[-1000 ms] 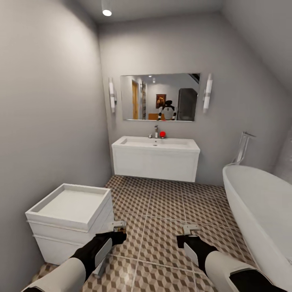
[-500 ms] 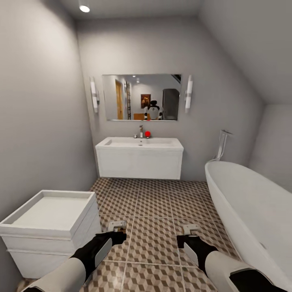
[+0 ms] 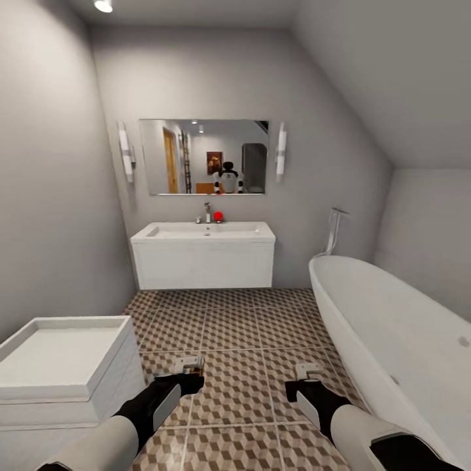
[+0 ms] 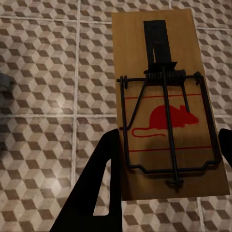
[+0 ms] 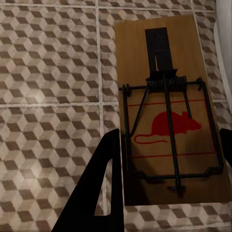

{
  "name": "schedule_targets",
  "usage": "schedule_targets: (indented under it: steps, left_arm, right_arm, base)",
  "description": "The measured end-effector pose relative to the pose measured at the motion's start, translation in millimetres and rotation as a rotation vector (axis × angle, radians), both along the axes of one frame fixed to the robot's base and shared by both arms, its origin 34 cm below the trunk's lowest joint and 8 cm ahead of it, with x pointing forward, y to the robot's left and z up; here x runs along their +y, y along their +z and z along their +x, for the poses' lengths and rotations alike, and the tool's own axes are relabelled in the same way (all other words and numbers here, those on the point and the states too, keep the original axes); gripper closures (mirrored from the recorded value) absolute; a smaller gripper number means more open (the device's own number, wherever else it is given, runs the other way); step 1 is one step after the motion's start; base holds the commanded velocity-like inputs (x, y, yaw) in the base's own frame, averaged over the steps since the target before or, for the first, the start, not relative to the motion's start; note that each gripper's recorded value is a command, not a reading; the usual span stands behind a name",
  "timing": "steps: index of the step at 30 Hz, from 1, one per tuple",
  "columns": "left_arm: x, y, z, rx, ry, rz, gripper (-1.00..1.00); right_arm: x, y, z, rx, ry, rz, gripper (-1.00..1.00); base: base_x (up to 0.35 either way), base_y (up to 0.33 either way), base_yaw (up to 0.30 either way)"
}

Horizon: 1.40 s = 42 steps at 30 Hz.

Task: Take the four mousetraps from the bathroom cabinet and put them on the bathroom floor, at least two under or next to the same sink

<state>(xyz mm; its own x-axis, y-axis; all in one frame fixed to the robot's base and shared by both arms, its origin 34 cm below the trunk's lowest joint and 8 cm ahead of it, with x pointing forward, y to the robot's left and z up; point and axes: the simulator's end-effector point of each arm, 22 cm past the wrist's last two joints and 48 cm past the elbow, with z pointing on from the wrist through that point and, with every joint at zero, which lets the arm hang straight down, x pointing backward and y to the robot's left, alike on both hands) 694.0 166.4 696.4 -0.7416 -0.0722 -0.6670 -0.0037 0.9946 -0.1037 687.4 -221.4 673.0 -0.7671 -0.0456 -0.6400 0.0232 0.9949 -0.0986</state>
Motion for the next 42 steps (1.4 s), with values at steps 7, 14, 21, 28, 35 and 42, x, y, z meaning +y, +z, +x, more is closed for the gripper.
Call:
schedule_targets:
  steps: [7,14,21,28,35,42]
  left_arm:
    - [-0.2,0.3,0.2,0.000,0.000,-0.001,1.00]
    - [0.0,0.1,0.0,0.000,0.001,0.000,1.00]
    - [-0.9,0.2,0.0,0.000,0.001,-0.002,1.00]
    - [-1.2,0.7,-0.1,0.000,0.001,-0.002,1.00]
    - [-1.1,0.3,-0.7,0.001,-0.002,0.001,1.00]
    - [-0.5,-0.4,-1.1,0.003,-0.001,0.002,1.00]
  right_arm:
    - [-0.4,-1.7,-2.0,0.010,-0.001,-0.002,1.00]
    - [-0.5,-1.8,-2.1,0.011,0.000,-0.003,1.00]
    - [-0.5,-1.7,-2.1,0.011,0.000,-0.003,1.00]
    - [-0.6,-1.5,-2.3,0.012,0.000,-0.003,1.00]
    - [-0.1,-1.3,-2.4,0.011,0.001,-0.003,1.00]
    - [0.1,-1.1,-2.1,0.010,0.002,-0.003,1.00]
  base:
    - [0.000,0.000,-0.017]
    - [0.000,0.000,-0.001]
    - [0.000,0.000,0.000]
    - [0.072,0.000,0.000]
    - [0.287,0.000,0.000]
    - [0.319,0.000,0.000]
